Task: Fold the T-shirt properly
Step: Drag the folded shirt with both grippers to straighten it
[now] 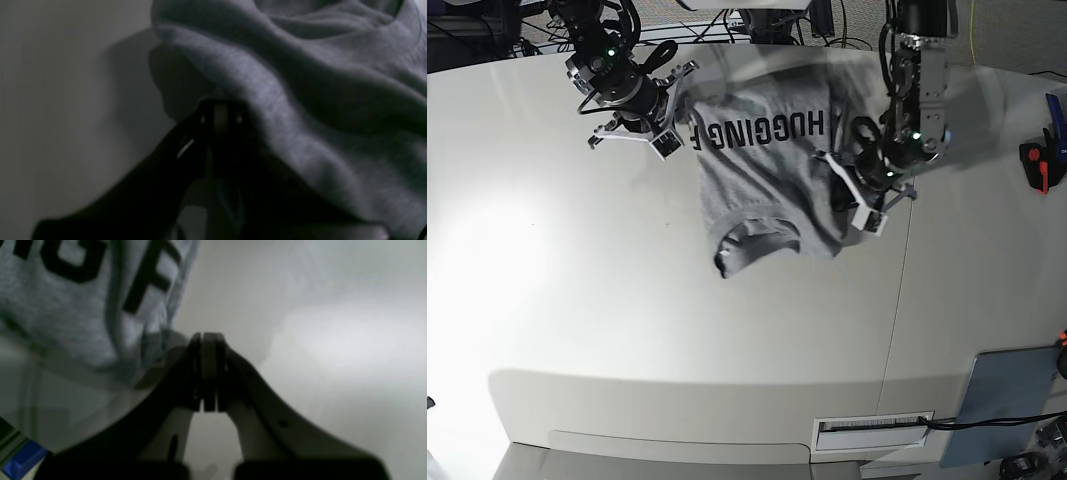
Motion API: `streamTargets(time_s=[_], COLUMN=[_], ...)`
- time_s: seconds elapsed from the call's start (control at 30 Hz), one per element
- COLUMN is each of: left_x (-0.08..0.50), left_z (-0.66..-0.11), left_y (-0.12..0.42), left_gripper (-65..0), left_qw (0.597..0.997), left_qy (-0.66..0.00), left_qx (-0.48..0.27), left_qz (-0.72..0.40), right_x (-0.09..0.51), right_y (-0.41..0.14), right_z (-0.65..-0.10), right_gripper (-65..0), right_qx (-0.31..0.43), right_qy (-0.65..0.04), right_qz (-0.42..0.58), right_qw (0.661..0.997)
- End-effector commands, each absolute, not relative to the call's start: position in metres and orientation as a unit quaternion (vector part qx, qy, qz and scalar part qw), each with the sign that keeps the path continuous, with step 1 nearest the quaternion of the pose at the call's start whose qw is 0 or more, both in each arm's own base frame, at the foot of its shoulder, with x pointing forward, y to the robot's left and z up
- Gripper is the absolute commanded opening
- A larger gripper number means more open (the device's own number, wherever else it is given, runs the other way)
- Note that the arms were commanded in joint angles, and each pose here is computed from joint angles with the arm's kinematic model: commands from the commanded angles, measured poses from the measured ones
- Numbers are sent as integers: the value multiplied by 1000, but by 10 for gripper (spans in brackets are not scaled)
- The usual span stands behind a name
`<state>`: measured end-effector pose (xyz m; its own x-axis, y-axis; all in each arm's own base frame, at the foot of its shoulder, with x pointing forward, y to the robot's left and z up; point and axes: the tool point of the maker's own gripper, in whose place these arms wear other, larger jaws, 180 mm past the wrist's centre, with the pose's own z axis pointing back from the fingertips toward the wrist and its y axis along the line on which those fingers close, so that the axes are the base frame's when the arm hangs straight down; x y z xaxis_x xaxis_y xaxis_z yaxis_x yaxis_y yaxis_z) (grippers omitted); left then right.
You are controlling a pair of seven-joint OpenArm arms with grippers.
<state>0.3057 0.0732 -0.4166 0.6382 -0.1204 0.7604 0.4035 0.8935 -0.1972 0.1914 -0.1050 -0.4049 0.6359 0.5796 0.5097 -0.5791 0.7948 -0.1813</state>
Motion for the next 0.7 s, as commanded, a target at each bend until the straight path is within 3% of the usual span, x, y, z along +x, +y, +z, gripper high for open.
streamTargets(time_s=[0.0,0.2,0.53,0.67], left_x=[315,328,344,338], left_z=[-404,-391,-363,-346], left_y=[63,47,97,90], left_gripper=[-616,-616,-616,-616], left_qw=[875,863,866,854], left_qy=[-419,-430,-456,-463], left_qx=[-189,-191,-144,-190], left_qz=[-155,-185,-145,-146], right_x=[195,195,211,236], right_y=[-102,-104,-129,-143], right_z=[-397,-398,-391,-374], right_gripper=[-650,-650,-650,-650], right_qx=[3,-2,-77,-125], right_qy=[-298,-295,-313,-348], right_qz=[321,320,302,279], right_qw=[899,900,897,886])
